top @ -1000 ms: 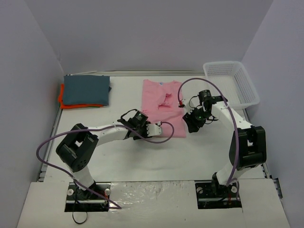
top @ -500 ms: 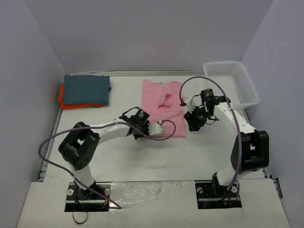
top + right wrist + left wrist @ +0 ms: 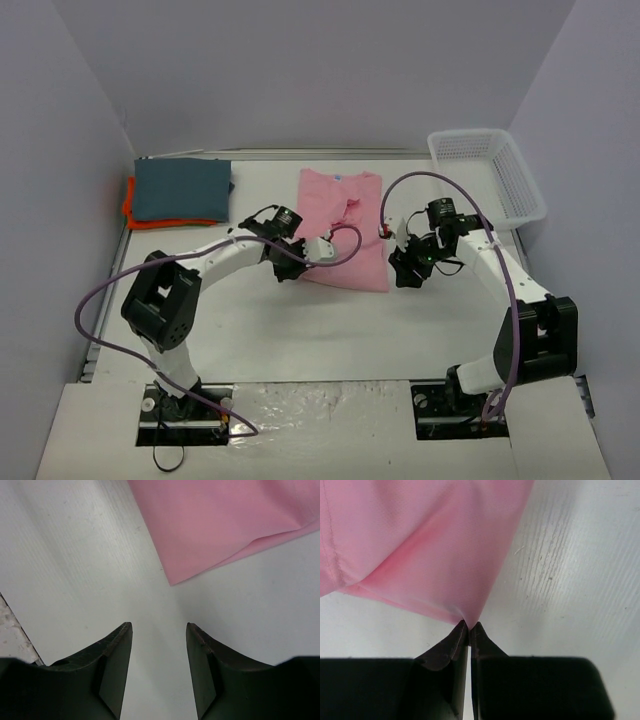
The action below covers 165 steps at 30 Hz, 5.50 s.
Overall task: Fold and stack the t-shirts
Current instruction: Grab one side of the 2/3 rectangular tshirt with both arms, then fold the long partially folded tshirt into a neat square
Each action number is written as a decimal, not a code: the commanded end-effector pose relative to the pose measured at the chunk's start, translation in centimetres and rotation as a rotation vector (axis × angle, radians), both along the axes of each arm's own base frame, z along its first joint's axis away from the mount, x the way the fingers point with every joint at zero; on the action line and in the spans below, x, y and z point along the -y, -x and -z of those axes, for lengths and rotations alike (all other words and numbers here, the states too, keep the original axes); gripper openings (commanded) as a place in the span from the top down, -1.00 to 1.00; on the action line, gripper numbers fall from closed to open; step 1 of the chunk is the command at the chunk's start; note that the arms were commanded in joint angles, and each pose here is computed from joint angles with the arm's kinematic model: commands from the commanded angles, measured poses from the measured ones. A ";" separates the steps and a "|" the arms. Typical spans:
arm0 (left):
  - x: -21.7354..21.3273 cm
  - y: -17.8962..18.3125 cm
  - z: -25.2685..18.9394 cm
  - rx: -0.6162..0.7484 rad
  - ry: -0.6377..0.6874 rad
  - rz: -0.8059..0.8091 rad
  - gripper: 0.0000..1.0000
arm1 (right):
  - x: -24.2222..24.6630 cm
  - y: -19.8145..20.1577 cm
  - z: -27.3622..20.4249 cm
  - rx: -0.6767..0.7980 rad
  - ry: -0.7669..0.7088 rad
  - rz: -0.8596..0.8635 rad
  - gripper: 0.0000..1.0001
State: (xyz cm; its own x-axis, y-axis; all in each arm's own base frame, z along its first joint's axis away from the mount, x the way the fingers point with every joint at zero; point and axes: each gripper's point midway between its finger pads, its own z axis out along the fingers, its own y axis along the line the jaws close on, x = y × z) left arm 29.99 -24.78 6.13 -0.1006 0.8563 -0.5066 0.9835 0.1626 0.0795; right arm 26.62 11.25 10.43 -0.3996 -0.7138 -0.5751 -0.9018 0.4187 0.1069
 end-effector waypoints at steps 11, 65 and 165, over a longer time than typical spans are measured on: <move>-0.4 2.0 0.6 -0.264 0.043 -0.024 0.95 | -2.0 2.5 1.3 0.098 -0.008 -0.209 0.14; -0.4 1.6 -0.4 -0.403 0.154 -0.068 0.95 | -2.7 0.7 12.0 -0.048 0.250 -0.206 1.00; -8.5 -16.4 -6.8 -0.143 0.153 -0.322 -0.89 | -10.5 -32.3 2.3 0.327 -0.040 0.034 0.12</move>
